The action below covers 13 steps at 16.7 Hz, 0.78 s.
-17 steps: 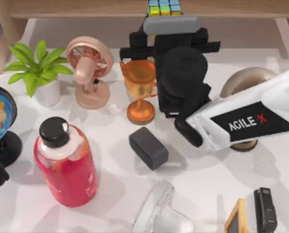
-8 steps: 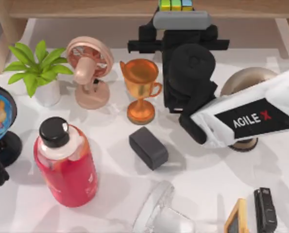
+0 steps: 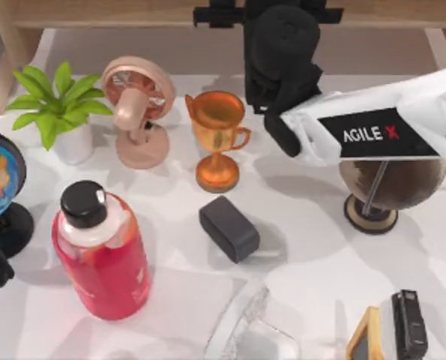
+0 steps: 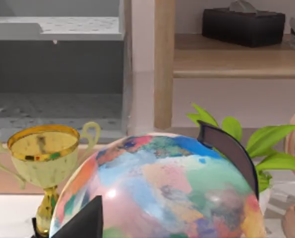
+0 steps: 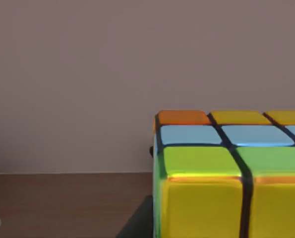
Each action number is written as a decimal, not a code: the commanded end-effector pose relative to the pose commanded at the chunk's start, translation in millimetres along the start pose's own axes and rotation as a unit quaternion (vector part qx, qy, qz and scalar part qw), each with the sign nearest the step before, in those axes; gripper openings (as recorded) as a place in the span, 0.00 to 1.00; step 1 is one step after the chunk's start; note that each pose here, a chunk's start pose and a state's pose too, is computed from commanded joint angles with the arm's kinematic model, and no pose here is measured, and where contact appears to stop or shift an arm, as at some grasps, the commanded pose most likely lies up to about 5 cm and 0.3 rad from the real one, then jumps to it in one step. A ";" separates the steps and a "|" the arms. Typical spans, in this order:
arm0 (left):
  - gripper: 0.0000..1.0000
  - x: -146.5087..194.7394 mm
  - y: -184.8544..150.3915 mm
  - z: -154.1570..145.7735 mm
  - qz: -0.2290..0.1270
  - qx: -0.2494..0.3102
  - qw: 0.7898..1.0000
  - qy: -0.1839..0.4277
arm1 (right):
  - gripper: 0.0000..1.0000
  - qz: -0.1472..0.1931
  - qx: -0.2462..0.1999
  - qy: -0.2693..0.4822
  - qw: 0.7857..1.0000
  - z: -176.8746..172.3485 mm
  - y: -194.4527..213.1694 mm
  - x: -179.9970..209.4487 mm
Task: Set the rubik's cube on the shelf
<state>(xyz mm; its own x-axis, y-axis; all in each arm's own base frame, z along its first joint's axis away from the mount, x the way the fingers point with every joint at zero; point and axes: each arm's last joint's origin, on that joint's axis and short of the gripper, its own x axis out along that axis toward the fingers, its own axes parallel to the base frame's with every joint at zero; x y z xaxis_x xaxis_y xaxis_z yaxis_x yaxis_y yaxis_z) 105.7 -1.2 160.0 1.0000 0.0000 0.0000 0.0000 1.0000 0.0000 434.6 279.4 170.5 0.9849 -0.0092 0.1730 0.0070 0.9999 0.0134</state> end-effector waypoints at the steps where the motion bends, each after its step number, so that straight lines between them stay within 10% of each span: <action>1: 1.00 0.0 0.0 0.0 0.000 0.000 1.000 0.000 | 0.00 0.000 -0.001 0.001 1.000 -1.7 -1.6 9.5; 8: 1.00 0.0 0.0 0.0 0.000 0.000 1.000 0.000 | 0.00 0.000 -0.007 0.013 1.000 -11.2 -5.8 25.0; 13: 1.00 0.0 0.0 0.0 0.000 0.000 1.000 0.000 | 0.38 0.000 -0.007 0.013 1.000 -11.2 -5.8 25.0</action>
<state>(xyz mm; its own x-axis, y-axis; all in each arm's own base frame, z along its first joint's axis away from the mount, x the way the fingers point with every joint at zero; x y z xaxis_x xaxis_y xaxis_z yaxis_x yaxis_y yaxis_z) 105.7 -1.2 160.0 1.0000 0.0000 0.0000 0.0000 1.0000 0.0000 461.1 273.5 163.7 0.9891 -0.0084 0.1472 0.0087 1.0000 -0.0013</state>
